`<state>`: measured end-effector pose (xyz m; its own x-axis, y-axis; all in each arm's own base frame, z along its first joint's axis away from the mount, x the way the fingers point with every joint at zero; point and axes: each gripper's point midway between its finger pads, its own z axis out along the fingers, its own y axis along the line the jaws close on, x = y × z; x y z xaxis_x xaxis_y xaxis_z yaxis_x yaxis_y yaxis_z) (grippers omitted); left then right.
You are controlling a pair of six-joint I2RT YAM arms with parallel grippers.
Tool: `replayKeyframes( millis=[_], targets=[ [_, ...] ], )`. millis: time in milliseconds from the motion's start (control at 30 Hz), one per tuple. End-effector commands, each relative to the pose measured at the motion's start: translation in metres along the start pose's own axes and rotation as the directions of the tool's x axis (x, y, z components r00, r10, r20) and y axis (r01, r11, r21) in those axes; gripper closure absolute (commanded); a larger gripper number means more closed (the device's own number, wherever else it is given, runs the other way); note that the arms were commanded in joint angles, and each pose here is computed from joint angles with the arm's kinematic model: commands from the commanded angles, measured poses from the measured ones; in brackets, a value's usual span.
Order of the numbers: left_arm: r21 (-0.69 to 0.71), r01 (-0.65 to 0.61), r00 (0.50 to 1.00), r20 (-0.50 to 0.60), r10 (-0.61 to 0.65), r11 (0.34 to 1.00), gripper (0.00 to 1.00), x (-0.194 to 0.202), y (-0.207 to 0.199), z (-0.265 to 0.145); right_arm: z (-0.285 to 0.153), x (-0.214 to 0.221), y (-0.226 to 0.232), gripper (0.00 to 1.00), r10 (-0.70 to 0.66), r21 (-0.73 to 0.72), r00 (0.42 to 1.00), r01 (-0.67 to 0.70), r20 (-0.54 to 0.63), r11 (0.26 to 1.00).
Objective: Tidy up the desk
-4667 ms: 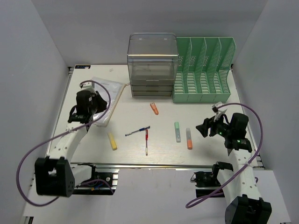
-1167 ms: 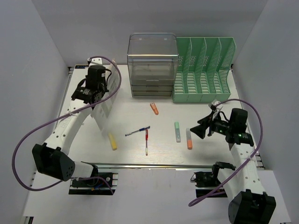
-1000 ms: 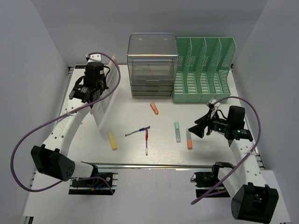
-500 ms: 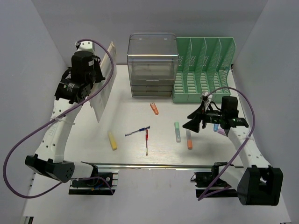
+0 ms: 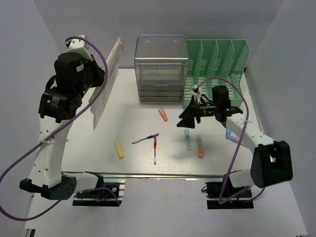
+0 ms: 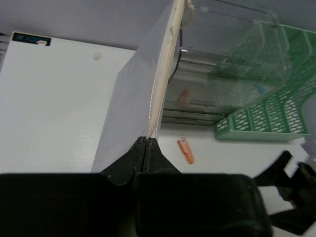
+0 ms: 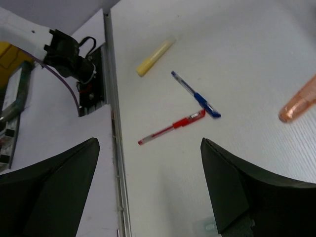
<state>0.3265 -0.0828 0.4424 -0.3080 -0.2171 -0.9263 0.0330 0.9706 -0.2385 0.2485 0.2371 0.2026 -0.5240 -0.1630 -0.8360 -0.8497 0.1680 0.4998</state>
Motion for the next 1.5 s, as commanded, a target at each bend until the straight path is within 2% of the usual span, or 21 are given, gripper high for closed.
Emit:
replayKeyframes(
  millis=[0, 67, 300, 400, 467, 500, 533, 600, 633, 667, 867, 1033, 1233, 1467],
  targets=[
    [0.147, 0.054, 0.995, 0.079, -0.066, 0.988, 1.0, -0.03, -0.026, -0.035, 0.027, -0.048, 0.013, 0.11, -0.066, -0.09, 0.997, 0.07, 0.04, 0.993],
    [0.184, 0.068, 0.993, 0.083, -0.084, 0.981, 1.0, -0.035, -0.032, -0.041, 0.037, -0.076, 0.017, 0.11, -0.076, -0.113, 0.994, 0.084, 0.073, 0.99],
    [0.227, 0.09, 0.992, 0.071, -0.109, 0.97, 1.0, -0.04, -0.041, -0.05, 0.088, -0.12, 0.013, 0.12, 0.064, -0.259, 0.988, -0.026, 0.139, 0.966],
    [0.205, 0.095, 0.994, 0.034, -0.105, 0.974, 1.0, -0.028, -0.037, -0.046, 0.109, -0.117, 0.013, 0.14, 0.149, -0.31, 0.985, -0.114, 0.09, 0.944],
    [0.214, 0.098, 0.994, 0.031, -0.107, 0.972, 1.0, -0.026, -0.038, -0.047, 0.119, -0.113, 0.014, 0.11, 0.16, -0.329, 0.98, -0.114, 0.117, 0.937],
    [0.222, 0.104, 0.993, 0.03, -0.113, 0.969, 1.0, -0.027, -0.04, -0.048, 0.121, -0.112, 0.016, 0.11, 0.259, -0.345, 0.961, -0.211, 0.099, 0.914],
    [0.225, 0.108, 0.993, 0.026, -0.117, 0.968, 1.0, -0.027, -0.041, -0.047, 0.126, -0.109, 0.012, 0.11, 0.257, -0.374, 0.954, -0.185, 0.152, 0.909],
    [0.266, 0.118, 0.991, 0.023, -0.128, 0.957, 1.0, -0.033, -0.049, -0.055, 0.129, -0.113, 0.011, 0.11, 0.339, -0.426, 0.914, -0.221, 0.224, 0.877],
    [0.278, 0.121, 0.991, 0.021, -0.132, 0.953, 1.0, -0.035, -0.052, -0.056, 0.121, -0.123, 0.025, 0.11, 0.364, -0.503, 0.895, -0.198, 0.257, 0.841],
    [0.288, 0.126, 0.99, 0.023, -0.139, 0.949, 1.0, -0.038, -0.054, -0.057, 0.13, -0.114, 0.017, 0.11, 0.408, -0.527, 0.88, -0.233, 0.243, 0.817],
    [0.324, 0.162, 0.984, 0.018, -0.177, 0.932, 1.0, -0.044, -0.062, -0.061, 0.156, -0.125, 0.026, 0.11, 0.333, -0.554, 0.902, -0.134, 0.276, 0.822],
    [0.334, 0.178, 0.982, 0.001, -0.189, 0.926, 1.0, -0.042, -0.064, -0.065, 0.176, -0.132, 0.023, 0.11, 0.357, -0.557, 0.88, -0.134, 0.313, 0.82],
    [0.351, 0.205, 0.977, -0.011, -0.215, 0.914, 1.0, -0.043, -0.068, -0.071, 0.19, -0.153, 0.039, 0.11, 0.351, -0.604, 0.861, -0.065, 0.369, 0.794],
    [0.367, 0.23, 0.97, -0.015, -0.241, 0.901, 1.0, -0.046, -0.072, -0.073, 0.174, -0.181, 0.052, 0.11, 0.361, -0.661, 0.815, 0.034, 0.452, 0.75]
  ],
)
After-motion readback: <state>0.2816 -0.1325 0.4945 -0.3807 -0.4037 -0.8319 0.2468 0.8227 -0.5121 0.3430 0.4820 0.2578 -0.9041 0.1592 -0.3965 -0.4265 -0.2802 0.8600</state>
